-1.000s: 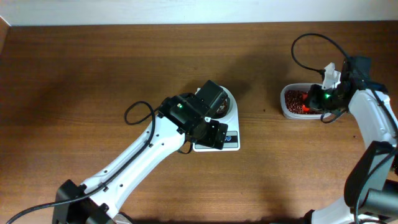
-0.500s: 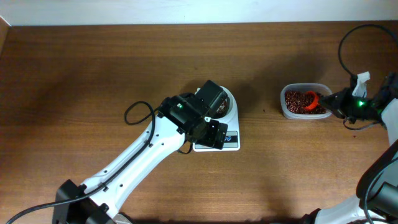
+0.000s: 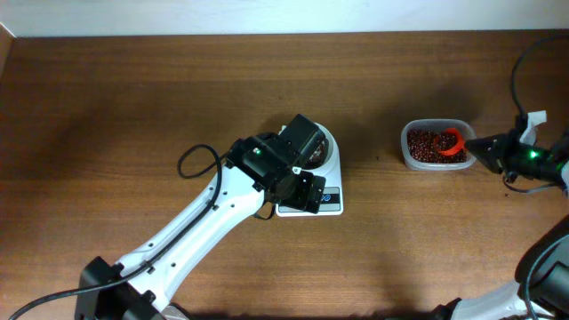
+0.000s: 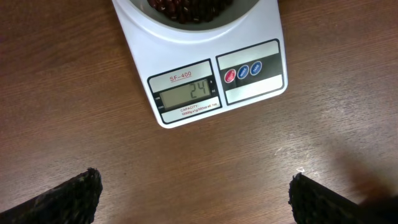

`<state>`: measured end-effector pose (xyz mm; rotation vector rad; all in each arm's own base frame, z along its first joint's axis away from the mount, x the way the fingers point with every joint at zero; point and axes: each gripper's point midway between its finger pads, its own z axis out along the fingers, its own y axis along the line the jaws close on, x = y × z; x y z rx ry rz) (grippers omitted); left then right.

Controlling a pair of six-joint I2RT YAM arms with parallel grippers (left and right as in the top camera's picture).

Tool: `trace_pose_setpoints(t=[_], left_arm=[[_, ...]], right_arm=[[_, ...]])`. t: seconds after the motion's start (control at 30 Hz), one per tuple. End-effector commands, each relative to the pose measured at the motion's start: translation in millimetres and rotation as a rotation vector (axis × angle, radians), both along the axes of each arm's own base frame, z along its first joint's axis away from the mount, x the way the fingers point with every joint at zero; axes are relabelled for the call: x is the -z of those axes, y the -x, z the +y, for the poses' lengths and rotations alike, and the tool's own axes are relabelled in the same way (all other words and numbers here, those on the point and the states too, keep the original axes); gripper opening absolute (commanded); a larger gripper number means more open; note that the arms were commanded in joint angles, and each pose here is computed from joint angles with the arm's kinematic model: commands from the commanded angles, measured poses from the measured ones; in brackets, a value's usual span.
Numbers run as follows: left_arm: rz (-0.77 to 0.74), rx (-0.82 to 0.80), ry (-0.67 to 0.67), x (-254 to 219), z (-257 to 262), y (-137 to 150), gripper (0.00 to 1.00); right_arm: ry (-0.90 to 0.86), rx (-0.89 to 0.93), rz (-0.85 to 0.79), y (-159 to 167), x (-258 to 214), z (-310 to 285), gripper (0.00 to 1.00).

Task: Scoop item into bowl and weigh 50g on scale
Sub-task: 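Scoop beans again from the container with the right gripper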

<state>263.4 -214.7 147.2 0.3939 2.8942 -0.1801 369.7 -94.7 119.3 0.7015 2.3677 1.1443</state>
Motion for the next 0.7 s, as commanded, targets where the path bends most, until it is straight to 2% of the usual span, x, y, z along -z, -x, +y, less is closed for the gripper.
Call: trace_pose_setpoints(t=[0.0, 0.07, 0.23, 0.3, 0.43, 0.5, 0.67], left_arm=[[0.005, -0.014, -0.008, 2.7, 0.5, 0.7, 0.99], [0.005, -0.014, -0.008, 2.7, 0.5, 0.7, 0.99], [0.005, -0.014, -0.008, 2.7, 0.5, 0.7, 0.99], [0.005, -0.014, -0.008, 2.7, 0.5, 0.7, 0.99], [0.005, -0.014, -0.008, 2.7, 0.5, 0.7, 0.99], [0.005, -0.014, -0.008, 2.7, 0.5, 0.7, 0.99], [0.005, -0.014, -0.008, 2.7, 0.5, 0.7, 0.99]], right_arm=[[-0.102, 0.013, -0.080, 0.8, -15.3, -4.4, 0.04], [-0.148, 0.030, -0.106, 2.5, -23.1, -8.5, 0.04], [0.004, 0.107, 0.112, 17.6, 15.2, -26.9, 0.04], [-0.012, 0.115, 0.107, 15.4, 13.0, -26.2, 0.04], [-0.079, 0.091, 0.022, 7.8, -2.4, -19.2, 0.04], [-0.148, 0.031, -0.103, 3.2, -23.0, -8.8, 0.04], [-0.272, -0.007, -0.223, 0.2, -50.9, 2.2, 0.04]])
